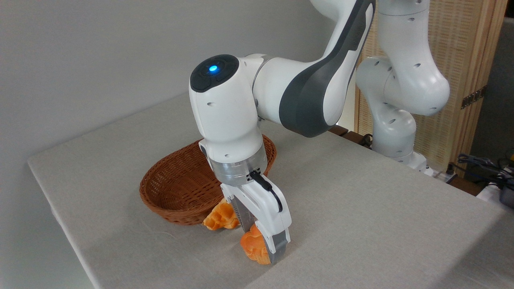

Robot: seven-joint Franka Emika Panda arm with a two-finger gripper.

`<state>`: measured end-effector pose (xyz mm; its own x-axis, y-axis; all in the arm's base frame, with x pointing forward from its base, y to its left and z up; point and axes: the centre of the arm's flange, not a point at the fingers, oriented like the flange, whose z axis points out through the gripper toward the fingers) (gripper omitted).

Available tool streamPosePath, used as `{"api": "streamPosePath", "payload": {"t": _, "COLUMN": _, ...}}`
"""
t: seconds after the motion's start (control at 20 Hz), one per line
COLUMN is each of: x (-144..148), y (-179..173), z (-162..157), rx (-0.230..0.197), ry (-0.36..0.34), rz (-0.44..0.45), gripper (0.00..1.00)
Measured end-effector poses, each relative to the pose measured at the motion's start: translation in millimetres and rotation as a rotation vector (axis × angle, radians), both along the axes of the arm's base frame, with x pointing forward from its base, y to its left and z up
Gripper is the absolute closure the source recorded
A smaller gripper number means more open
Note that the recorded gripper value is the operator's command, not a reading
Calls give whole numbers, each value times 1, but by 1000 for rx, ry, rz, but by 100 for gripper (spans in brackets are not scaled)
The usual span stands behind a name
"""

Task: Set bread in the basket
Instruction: 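Close the gripper on the orange bun and lift it, then carry the orange bun over the basket and lower it inside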

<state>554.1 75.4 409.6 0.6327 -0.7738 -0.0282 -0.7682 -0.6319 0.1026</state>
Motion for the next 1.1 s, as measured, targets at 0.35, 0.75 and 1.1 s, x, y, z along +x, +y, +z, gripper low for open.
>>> {"api": "streamPosePath", "payload": {"t": 0.35, "x": 0, "y": 0, "z": -1, "rx": 0, "ry": 2, "rz": -1, "gripper": 45}}
{"api": "streamPosePath", "payload": {"t": 0.75, "x": 13, "y": 1, "z": 33, "rx": 9, "ry": -80, "rz": -5, "gripper": 37}}
{"api": "streamPosePath", "payload": {"t": 1.1, "x": 25, "y": -72, "z": 118, "rx": -30, "ry": -244, "rz": -96, "gripper": 37}}
